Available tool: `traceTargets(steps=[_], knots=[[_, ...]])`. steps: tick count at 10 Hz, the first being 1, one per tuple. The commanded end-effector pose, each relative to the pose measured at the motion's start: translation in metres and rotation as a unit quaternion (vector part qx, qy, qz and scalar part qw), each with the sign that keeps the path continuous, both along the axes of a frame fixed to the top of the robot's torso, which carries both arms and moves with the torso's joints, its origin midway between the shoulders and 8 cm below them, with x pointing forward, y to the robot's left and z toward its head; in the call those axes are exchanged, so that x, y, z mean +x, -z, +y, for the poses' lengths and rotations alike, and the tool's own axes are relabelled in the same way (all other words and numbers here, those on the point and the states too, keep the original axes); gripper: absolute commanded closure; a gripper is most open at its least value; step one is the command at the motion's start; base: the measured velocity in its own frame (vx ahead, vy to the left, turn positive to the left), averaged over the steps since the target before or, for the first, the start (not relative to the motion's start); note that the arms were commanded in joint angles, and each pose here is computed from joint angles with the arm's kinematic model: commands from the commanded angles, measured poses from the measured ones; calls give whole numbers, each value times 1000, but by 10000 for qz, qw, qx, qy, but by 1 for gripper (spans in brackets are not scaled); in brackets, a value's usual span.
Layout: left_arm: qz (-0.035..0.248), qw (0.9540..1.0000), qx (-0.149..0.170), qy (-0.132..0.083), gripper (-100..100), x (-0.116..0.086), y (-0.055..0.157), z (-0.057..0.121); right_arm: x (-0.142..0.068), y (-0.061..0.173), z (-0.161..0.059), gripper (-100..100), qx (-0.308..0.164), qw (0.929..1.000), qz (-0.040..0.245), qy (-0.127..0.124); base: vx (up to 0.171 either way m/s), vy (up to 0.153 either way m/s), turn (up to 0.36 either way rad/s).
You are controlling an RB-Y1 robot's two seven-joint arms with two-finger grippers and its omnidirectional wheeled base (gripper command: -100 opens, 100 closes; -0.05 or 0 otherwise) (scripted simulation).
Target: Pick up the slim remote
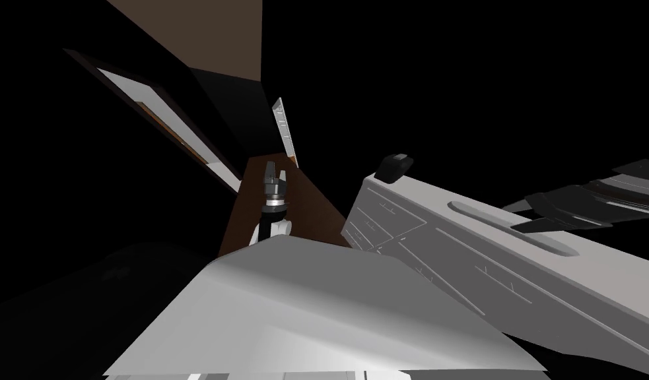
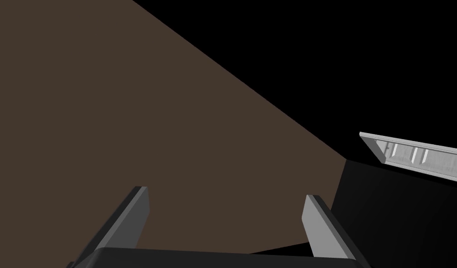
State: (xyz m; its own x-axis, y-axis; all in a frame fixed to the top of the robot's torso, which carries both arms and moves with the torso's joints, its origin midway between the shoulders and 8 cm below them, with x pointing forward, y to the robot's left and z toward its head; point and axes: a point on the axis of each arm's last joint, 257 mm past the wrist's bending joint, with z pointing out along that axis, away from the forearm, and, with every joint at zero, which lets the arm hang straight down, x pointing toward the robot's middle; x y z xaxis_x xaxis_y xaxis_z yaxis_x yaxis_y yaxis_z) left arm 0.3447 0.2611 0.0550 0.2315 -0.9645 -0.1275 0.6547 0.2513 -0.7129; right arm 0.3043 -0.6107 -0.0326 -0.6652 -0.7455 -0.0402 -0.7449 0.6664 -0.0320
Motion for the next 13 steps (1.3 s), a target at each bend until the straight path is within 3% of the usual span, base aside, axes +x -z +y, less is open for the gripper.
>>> traceTargets(steps=[1, 2, 4, 5, 9, 10, 11, 13], knots=[[0, 10000, 0, 0, 0, 0, 0, 0, 0, 0, 0, 0, 0, 10000, 0, 0, 13, -11, 0], [0, 10000, -1, 0, 0, 0, 0, 0, -7, 12, -10, -100, -10, 10000, -36, 56, -4, 26, 88], [-1, 10000, -1, 1, 0, 0, 0, 0, -7, 12, -10, -100, -2, 10000, -31, 60, -18, 36, 37], [-1, 10000, -1, 1, 0, 0, 0, 0, -7, 12, -10, 100, -10, 10000, -38, 60, 0, 0, 0], [0, 10000, -1, 1, 0, 0, 0, 0, -7, 12, -10, 100, -9, 10000, -38, 60, 0, 0, 0], [0, 10000, -1, 1, 0, 0, 0, 0, -7, 12, -10, 0, -9, 10000, -38, 60, 0, 0, 0], [0, 10000, -1, 1, 0, 0, 0, 0, 6, -3, -7, -100, -88, 9997, -208, -14, -23, 6, -60], [-1, 10000, -1, 1, 0, 0, 0, 0, 12, -11, -5, -100, -123, 9995, -293, -52, -27, 5, -41]])
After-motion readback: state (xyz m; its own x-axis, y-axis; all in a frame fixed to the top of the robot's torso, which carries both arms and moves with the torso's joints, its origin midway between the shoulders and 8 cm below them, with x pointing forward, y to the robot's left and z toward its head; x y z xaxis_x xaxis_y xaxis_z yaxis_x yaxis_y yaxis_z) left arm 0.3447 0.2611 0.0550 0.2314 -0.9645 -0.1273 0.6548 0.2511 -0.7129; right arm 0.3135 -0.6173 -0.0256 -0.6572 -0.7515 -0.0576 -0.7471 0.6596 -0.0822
